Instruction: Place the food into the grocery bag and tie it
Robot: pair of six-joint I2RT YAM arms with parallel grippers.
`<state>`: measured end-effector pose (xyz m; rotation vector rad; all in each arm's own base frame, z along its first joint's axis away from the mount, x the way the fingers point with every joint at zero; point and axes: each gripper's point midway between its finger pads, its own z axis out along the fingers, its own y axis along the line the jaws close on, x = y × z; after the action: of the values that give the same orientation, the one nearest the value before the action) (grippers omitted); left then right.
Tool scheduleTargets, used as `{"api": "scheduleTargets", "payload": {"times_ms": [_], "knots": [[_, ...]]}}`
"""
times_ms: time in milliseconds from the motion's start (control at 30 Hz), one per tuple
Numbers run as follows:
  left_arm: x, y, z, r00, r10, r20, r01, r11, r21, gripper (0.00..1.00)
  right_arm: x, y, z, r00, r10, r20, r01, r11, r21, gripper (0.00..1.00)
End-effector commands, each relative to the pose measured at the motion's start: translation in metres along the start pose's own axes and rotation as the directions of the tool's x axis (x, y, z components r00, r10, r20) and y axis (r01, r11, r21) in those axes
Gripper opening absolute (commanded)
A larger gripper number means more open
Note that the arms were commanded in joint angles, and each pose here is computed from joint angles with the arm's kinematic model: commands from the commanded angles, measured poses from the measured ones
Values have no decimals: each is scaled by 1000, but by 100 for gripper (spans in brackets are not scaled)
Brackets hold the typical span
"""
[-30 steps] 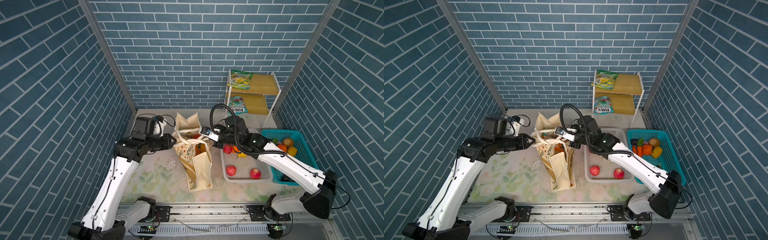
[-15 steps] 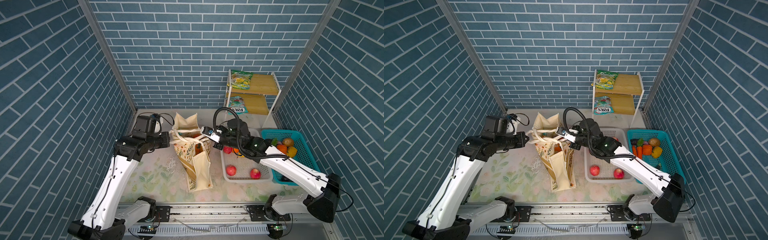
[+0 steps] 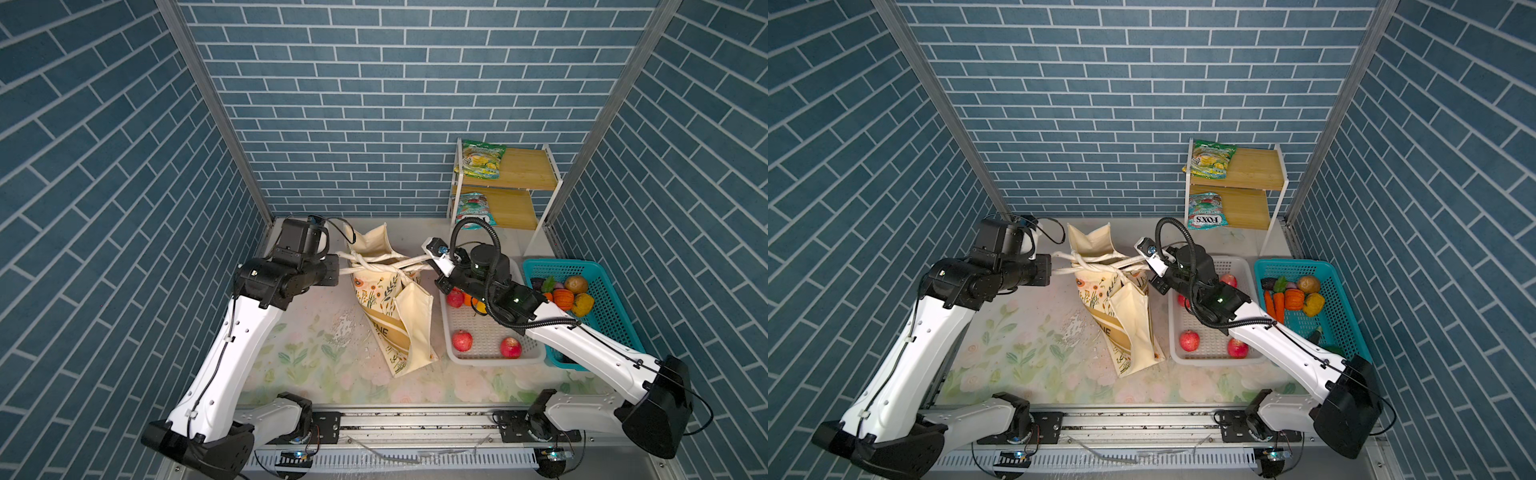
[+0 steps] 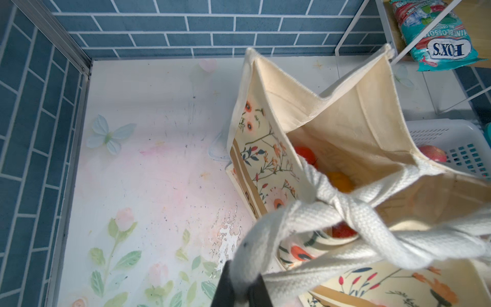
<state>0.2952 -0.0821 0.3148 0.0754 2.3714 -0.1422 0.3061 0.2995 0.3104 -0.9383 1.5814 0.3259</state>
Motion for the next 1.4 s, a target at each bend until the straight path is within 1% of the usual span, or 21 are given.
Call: {"api": "scheduleTargets", "payload": {"times_ms": [0,67,167,267,467,667,800,867,900,933,1000,1067,1133,1167,1200,1267,1367], "knots": [[6,94,-25,999,45,-26,-52,880,-472,0,-3,-116,-49,974,214,80,-226,856,465,0],[8,102,-24,997,56,-51,-74,849,-522,0,8,-130,-57,959,270,81,-271,804,529,0],[12,116,-22,994,57,-88,-98,806,-584,0,25,-149,-70,944,324,66,-293,728,620,0],[18,134,-22,994,25,-106,-86,775,-626,0,44,-166,-85,927,371,57,-302,646,701,0],[33,172,-27,989,-55,-137,-57,714,-698,0,78,-194,-118,892,450,50,-295,493,818,0],[54,207,-31,975,-149,-163,-25,659,-751,0,110,-211,-145,858,513,35,-266,385,883,0],[62,220,-34,968,-197,-156,8,643,-766,0,134,-219,-162,827,561,49,-266,313,912,0],[63,223,-33,964,-213,-157,17,641,-768,0,145,-220,-167,809,585,54,-274,294,916,0],[63,223,-31,964,-216,-157,21,647,-762,0,145,-220,-167,805,591,60,-286,297,911,0],[62,221,-28,964,-217,-156,27,661,-750,0,145,-219,-162,805,591,57,-300,321,898,0],[61,212,-21,965,-215,-148,49,708,-705,0,140,-214,-150,807,587,58,-341,384,858,0],[58,198,-12,969,-208,-131,81,773,-629,0,129,-205,-130,820,570,56,-391,486,782,0],[55,185,-6,973,-200,-114,104,822,-559,0,118,-193,-109,832,553,46,-429,589,685,0],[54,179,-4,974,-198,-110,111,840,-531,0,114,-189,-102,836,548,38,-437,622,650,0],[54,175,-3,975,-196,-108,115,853,-510,0,111,-185,-96,838,546,26,-441,646,623,0],[51,166,-2,977,-184,-106,114,875,-471,0,105,-179,-88,841,541,20,-450,679,580,0],[46,156,-5,981,-174,-86,120,892,-436,0,100,-176,-83,848,529,20,-450,700,555,0]]}}
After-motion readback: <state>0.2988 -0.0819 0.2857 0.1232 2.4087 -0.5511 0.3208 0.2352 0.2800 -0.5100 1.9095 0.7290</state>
